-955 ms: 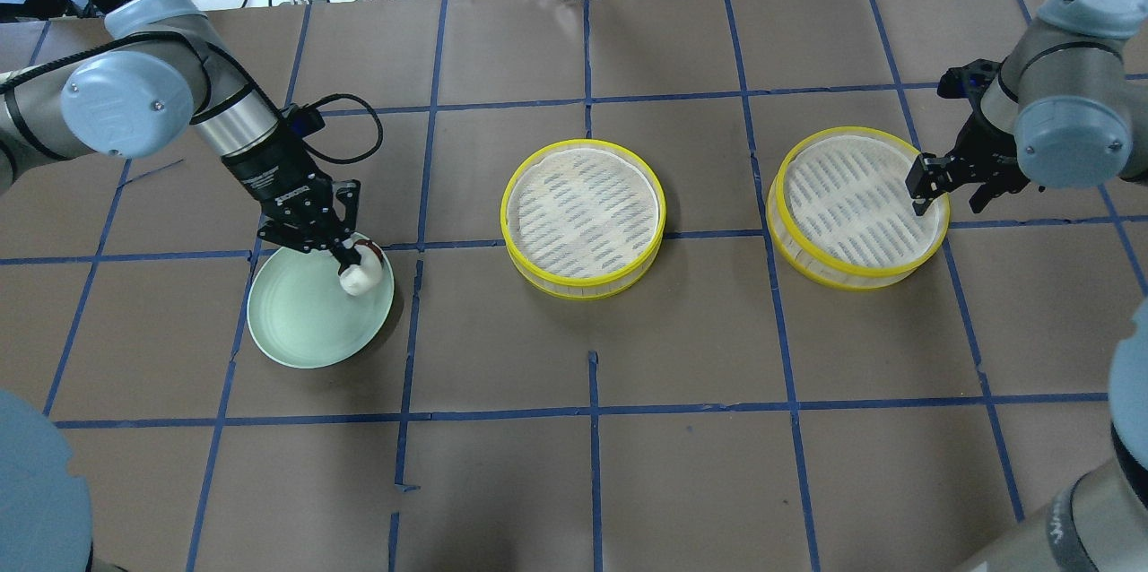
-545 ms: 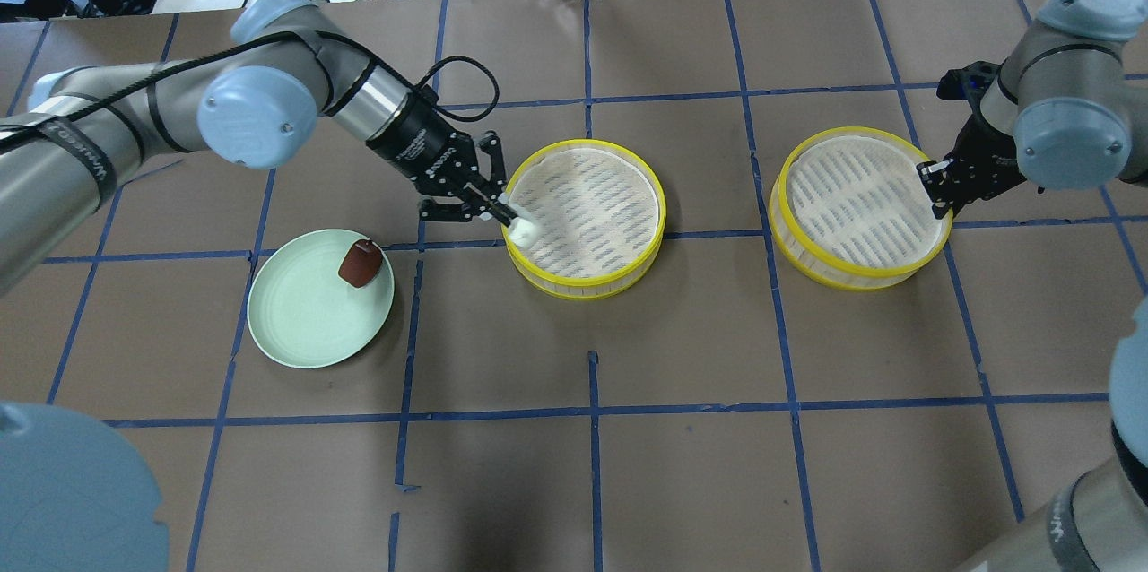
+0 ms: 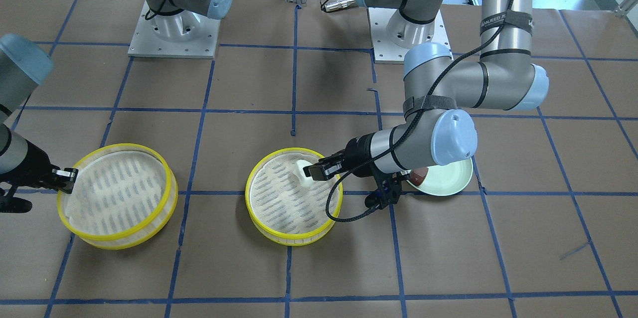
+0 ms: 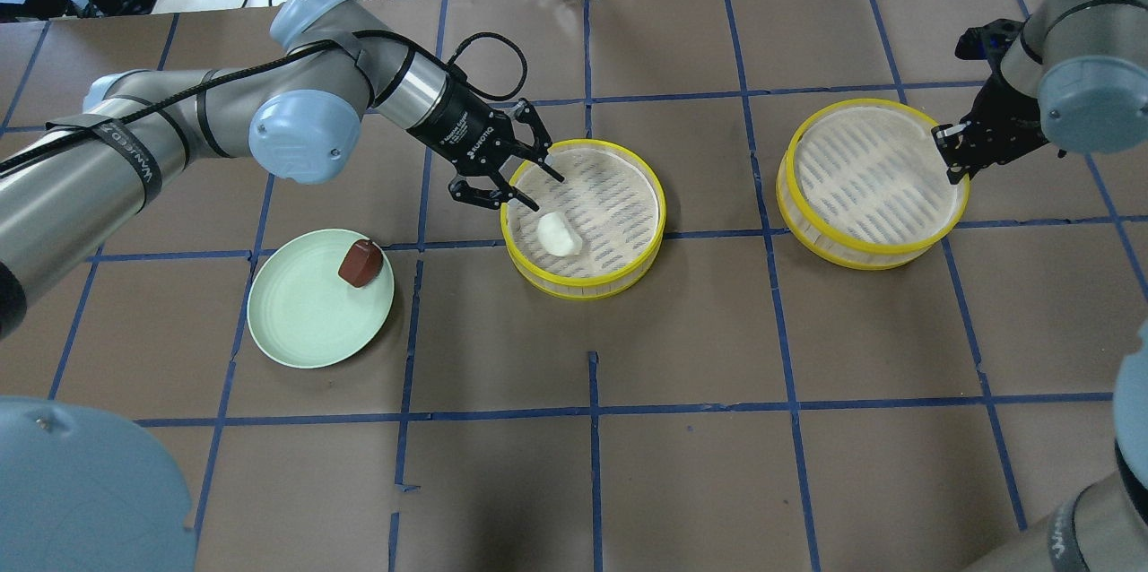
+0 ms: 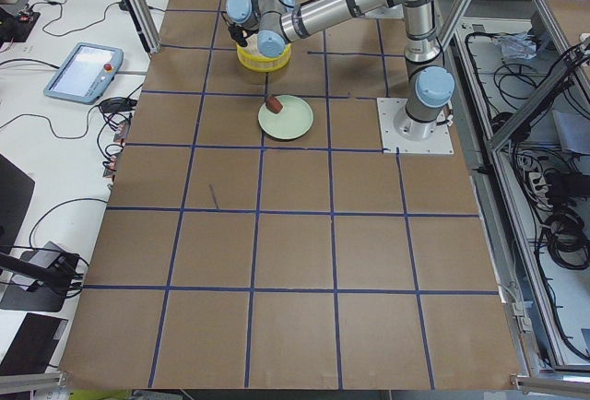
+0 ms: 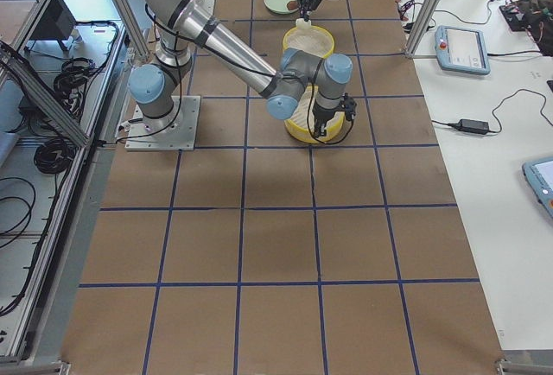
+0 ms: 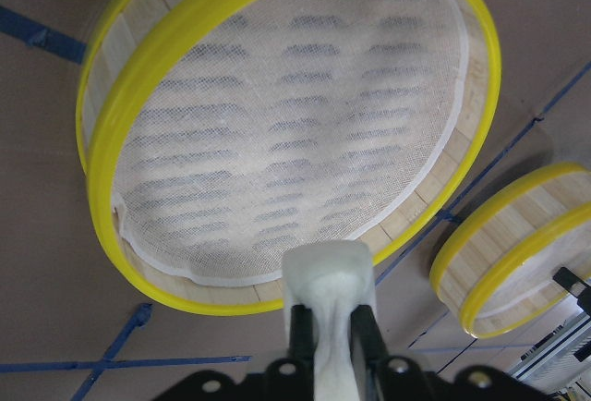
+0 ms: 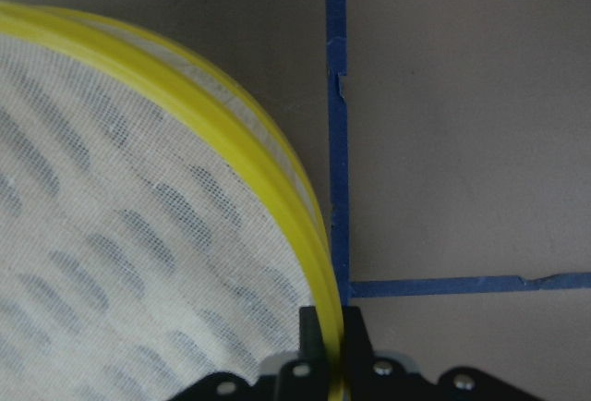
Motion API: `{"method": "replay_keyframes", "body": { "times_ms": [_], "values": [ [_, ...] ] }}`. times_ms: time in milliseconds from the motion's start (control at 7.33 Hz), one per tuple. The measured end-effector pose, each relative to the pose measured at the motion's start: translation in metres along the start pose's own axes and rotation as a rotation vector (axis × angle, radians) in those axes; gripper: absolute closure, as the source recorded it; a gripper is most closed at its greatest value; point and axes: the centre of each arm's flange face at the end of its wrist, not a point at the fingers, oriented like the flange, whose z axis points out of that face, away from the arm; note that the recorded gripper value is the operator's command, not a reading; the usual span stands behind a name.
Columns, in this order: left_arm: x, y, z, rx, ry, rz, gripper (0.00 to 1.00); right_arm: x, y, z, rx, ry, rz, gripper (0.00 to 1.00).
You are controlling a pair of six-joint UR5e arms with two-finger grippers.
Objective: Stack buns with steamer
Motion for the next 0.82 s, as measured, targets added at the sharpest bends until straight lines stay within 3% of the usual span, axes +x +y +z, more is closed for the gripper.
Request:
{"method": "replay_keyframes", "body": {
  "times_ms": [273, 409, 682, 818],
  "values": [
    [-0.001, -0.002, -0.004, 0.024, -0.019, 0.016, 0.0, -0.032, -0.004, -0.043, 0.008, -0.022, 0.029, 0.91],
    [-0.011, -0.008, -0.011, 0.066, -0.078, 0.069, 0.0, -0.067, -0.004, -0.064, 0.01, -0.022, 0.052, 0.92],
    [-0.052, -0.028, -0.037, 0.135, -0.322, 0.298, 0.0, -0.162, 0.002, -0.09, 0.014, -0.01, 0.139, 0.92],
    [-0.076, -0.038, -0.048, 0.144, -0.507, 0.423, 0.01, -0.212, 0.011, -0.092, 0.016, -0.005, 0.188, 0.92]
  ]
}}
